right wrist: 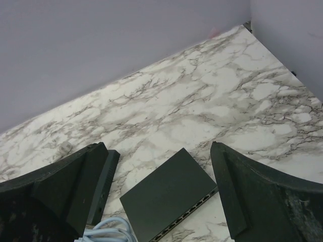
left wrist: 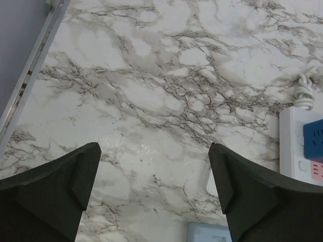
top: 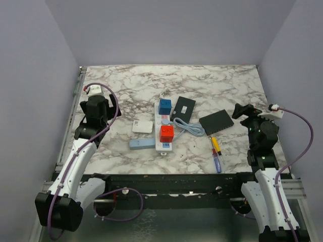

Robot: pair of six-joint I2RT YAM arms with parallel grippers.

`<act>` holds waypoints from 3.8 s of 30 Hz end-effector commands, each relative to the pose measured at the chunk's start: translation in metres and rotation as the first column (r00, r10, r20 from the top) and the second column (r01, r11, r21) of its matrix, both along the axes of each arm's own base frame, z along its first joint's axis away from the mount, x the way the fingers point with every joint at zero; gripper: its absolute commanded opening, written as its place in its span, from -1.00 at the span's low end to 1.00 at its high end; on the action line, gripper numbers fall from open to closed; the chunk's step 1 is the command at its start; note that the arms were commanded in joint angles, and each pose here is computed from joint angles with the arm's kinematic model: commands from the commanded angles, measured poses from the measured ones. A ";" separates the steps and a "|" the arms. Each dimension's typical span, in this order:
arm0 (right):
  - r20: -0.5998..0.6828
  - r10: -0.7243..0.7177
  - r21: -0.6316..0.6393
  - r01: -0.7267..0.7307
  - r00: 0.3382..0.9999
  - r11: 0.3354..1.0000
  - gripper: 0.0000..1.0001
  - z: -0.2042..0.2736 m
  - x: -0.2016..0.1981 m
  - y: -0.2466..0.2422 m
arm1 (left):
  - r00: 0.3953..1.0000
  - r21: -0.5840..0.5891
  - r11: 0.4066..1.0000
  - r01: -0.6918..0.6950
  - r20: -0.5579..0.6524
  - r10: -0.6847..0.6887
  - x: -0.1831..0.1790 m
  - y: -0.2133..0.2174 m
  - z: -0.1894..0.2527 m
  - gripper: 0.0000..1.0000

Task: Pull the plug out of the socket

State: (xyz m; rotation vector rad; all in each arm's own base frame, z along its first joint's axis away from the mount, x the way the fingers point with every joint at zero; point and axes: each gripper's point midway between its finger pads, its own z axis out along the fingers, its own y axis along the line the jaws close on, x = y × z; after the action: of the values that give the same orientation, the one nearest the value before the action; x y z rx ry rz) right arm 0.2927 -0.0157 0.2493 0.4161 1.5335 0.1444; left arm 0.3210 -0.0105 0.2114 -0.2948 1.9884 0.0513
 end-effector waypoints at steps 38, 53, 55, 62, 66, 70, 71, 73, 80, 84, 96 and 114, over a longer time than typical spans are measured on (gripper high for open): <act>-0.216 0.620 0.320 -0.545 0.754 0.775 0.81 -0.023 0.002 0.117 | 0.905 -0.310 0.867 0.390 -0.044 -0.423 -0.006 -0.176 -0.038 0.87; -0.324 0.736 0.450 -0.587 0.594 0.673 0.78 -0.073 -0.034 0.206 | 0.889 -0.489 0.803 0.342 -0.110 -0.445 -0.034 -0.216 -0.105 0.74; -0.339 0.745 0.449 -0.597 0.574 0.665 0.78 -0.076 -0.036 0.223 | 0.891 -0.472 0.810 0.348 -0.101 -0.442 -0.033 -0.213 -0.103 0.74; -0.408 0.746 0.407 -0.626 0.527 0.665 0.78 -0.074 -0.034 0.276 | 0.887 -0.463 0.823 0.330 -0.146 -0.438 -0.035 -0.211 -0.119 0.74; -0.471 0.724 0.400 -0.610 0.503 0.684 0.81 -0.080 -0.038 0.304 | 0.900 -0.457 0.833 0.312 -0.139 -0.413 -0.035 -0.205 -0.118 0.73; -0.533 0.699 0.387 -0.597 0.477 0.703 0.80 -0.094 -0.043 0.327 | 0.922 -0.451 0.845 0.288 -0.109 -0.373 -0.027 -0.191 -0.109 0.73; -0.535 0.698 0.381 -0.601 0.476 0.703 0.80 -0.092 -0.043 0.333 | 0.925 -0.455 0.845 0.282 -0.103 -0.365 -0.025 -0.187 -0.106 0.73; -0.553 0.686 0.366 -0.602 0.473 0.710 0.81 -0.092 -0.046 0.343 | 0.930 -0.463 0.842 0.278 -0.091 -0.357 -0.023 -0.183 -0.102 0.73; -0.700 0.487 0.205 -0.507 0.522 0.837 0.81 -0.108 -0.043 0.333 | 0.928 -0.487 0.829 0.275 -0.093 -0.362 -0.026 -0.177 -0.103 0.73; -0.750 0.396 0.136 -0.461 0.530 0.877 0.84 -0.116 -0.046 0.320 | 0.927 -0.495 0.826 0.268 -0.100 -0.361 -0.030 -0.176 -0.107 0.73; -0.712 0.540 0.266 -0.539 0.449 0.799 0.87 -0.117 -0.051 0.359 | 0.924 -0.503 0.821 0.271 -0.102 -0.368 -0.035 -0.175 -0.108 0.73; -0.786 0.385 0.130 -0.480 0.483 0.868 0.75 -0.145 -0.049 0.352 | 0.917 -0.525 0.801 0.290 -0.086 -0.388 -0.040 -0.178 -0.101 0.74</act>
State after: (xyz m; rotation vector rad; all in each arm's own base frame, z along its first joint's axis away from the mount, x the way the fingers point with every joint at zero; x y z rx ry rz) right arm 0.2425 0.3272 0.1053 -0.0653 2.5537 0.3358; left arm 0.2824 -0.1850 0.1064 -0.2708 2.1944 -0.6762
